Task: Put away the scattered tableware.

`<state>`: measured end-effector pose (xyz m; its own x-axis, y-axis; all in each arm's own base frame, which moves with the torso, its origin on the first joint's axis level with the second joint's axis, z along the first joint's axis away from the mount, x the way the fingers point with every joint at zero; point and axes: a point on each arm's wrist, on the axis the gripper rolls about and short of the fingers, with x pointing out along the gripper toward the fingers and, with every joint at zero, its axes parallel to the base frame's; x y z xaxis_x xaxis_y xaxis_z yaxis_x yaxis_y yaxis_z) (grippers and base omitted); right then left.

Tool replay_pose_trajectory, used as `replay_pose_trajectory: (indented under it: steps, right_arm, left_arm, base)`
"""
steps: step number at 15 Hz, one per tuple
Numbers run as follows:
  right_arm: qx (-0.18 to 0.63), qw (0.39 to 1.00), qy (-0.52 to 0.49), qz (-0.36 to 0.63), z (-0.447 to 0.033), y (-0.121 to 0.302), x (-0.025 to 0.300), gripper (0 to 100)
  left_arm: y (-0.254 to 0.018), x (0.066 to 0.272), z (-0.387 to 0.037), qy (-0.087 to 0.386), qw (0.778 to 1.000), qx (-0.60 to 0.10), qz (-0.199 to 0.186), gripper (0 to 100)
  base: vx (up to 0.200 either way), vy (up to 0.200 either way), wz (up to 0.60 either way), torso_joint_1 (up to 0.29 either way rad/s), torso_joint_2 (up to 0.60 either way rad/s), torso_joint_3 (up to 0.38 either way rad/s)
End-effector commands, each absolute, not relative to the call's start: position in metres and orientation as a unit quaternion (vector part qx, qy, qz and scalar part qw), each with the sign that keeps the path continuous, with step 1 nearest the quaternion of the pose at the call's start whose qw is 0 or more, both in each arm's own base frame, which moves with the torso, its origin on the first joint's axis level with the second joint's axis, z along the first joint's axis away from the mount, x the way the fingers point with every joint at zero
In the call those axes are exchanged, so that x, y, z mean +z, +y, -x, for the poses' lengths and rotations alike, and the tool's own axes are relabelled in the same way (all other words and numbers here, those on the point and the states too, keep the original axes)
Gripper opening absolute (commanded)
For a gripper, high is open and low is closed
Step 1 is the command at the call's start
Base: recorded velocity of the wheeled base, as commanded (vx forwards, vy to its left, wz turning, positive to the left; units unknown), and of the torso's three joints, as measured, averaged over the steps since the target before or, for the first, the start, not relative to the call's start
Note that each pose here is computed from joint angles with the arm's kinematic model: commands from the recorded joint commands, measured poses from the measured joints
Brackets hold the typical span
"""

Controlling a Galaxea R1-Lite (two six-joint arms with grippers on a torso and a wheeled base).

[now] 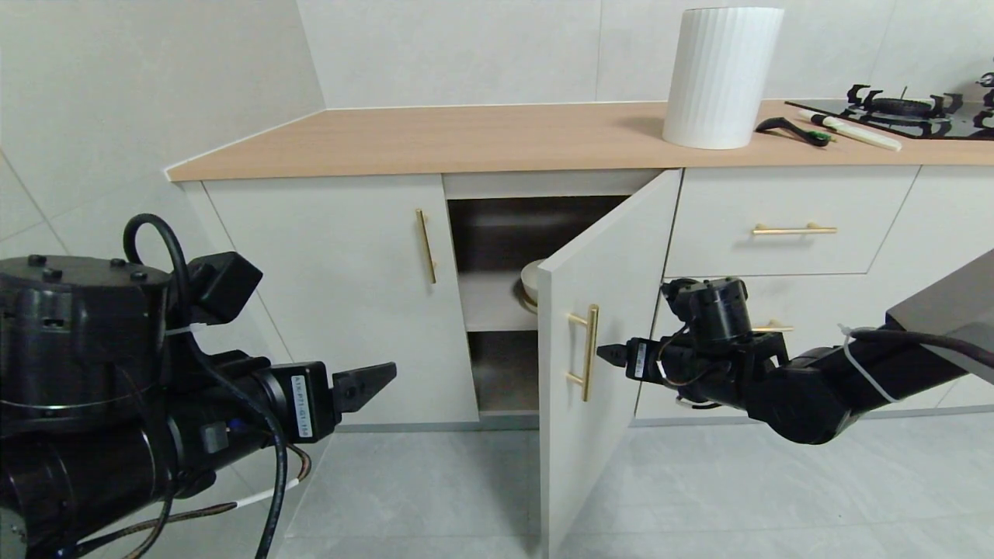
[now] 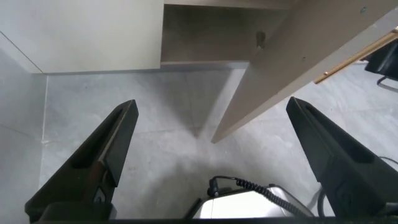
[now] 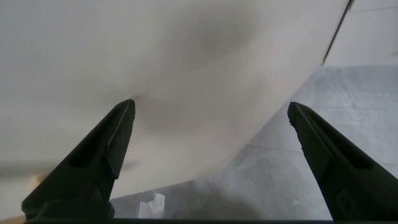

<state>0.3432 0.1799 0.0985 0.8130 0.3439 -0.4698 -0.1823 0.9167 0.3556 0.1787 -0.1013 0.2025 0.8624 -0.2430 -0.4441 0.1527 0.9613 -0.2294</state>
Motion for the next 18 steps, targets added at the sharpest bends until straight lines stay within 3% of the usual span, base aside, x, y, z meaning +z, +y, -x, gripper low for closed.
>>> replay_pose_trajectory:
  steps: [1, 6, 12, 18]
  right_arm:
    - [0.139, 0.94, 0.273, -0.149, -0.344, 0.18, 0.098, 100]
    - [0.142, 0.939, 0.274, -0.153, -0.344, 0.184, 0.096, 100]
    - [0.141, 0.943, 0.25, -0.168, -0.348, 0.192, 0.089, 100]
    - [0.105, 0.947, 0.212, -0.219, -0.368, 0.204, 0.088, 100]
  left_arm:
    - [-0.101, 0.203, -0.178, 0.24, 0.961, -0.104, 0.094, 100]
    - [-0.102, 0.2, -0.176, 0.247, 0.959, -0.106, 0.089, 100]
    - [-0.102, 0.2, -0.176, 0.248, 0.959, -0.107, 0.089, 100]
    - [-0.103, 0.202, -0.176, 0.244, 0.959, -0.107, 0.094, 100]
  base:
    - [0.0, 0.0, 0.0, 0.0, 0.0, 0.0]
    - [0.0, 0.0, 0.0, 0.0, 0.0, 0.0]
    - [0.2, 0.0, 0.0, 0.002, 0.0, 0.004]
    - [0.0, 0.0, 0.0, 0.0, 0.0, 0.0]
